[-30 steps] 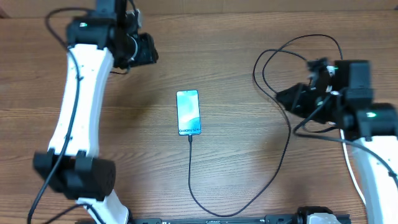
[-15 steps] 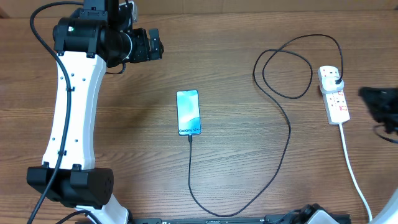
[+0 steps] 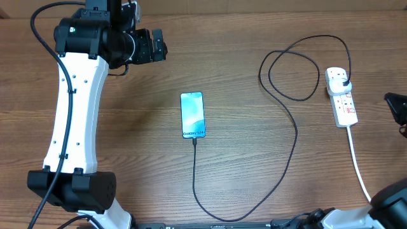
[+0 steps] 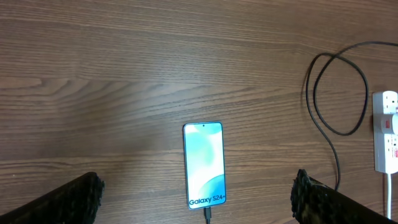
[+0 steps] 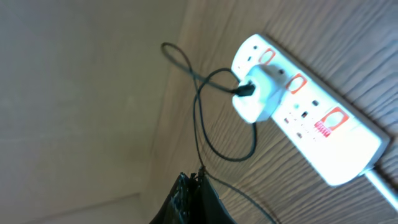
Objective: Plug charger to phone and switch on socket
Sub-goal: 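Move the right gripper to the power strip's switch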
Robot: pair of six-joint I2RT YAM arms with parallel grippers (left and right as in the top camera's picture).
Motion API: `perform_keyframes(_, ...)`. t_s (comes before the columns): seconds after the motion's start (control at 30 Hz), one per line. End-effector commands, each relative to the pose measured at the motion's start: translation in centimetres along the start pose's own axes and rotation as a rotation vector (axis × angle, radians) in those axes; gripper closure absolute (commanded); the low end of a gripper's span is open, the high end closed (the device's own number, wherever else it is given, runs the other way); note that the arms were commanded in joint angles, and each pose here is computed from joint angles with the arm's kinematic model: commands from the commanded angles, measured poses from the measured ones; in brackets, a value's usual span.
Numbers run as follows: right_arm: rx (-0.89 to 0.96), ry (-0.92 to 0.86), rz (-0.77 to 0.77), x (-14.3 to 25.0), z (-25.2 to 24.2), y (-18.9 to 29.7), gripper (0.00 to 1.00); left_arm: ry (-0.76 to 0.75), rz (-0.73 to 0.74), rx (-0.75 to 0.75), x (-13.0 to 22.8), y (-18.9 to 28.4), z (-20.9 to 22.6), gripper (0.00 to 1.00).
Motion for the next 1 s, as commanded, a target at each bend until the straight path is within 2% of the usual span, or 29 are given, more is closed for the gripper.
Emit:
perform_keyframes(0.0,0.026,-0.097,-0.024,-1.1,-1.6,-1.0,0.96,-0.015,0.001,0.002,0.0,-0.1,-0.3,0.0)
perform_keyframes(0.27,0.009,-0.154,-0.045,-3.1,-3.1,-3.6,0.96,-0.015,0.001,0.002,0.0,-0.1,-0.3,0.0)
perform_keyframes(0.6,-0.064,-0.256,0.047,-4.1,-6.5,-8.1,0.96,-0.015,0.001,0.002,0.0,-0.1,-0.3,0.0)
perform_keyframes(0.8,-0.04,-0.274,0.082,-3.8,-7.9,-10.3,0.96,-0.015,0.001,0.002,0.0,-0.1,-0.3,0.0)
perform_keyframes(0.97,0.055,-0.244,0.07,-3.0,-7.8,-12.5,0.96,-0.015,0.001,0.002,0.0,-0.1,-0.3,0.0)
Point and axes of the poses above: each gripper's point midway between its finger pads, its own y axis back along the fingers, its own z axis along the line the jaws close on, x = y × z, the point moved 9 cm from there along y, back along the fingers, and after that the axes turned 5 degrees about -y, right-handed, at the moved point
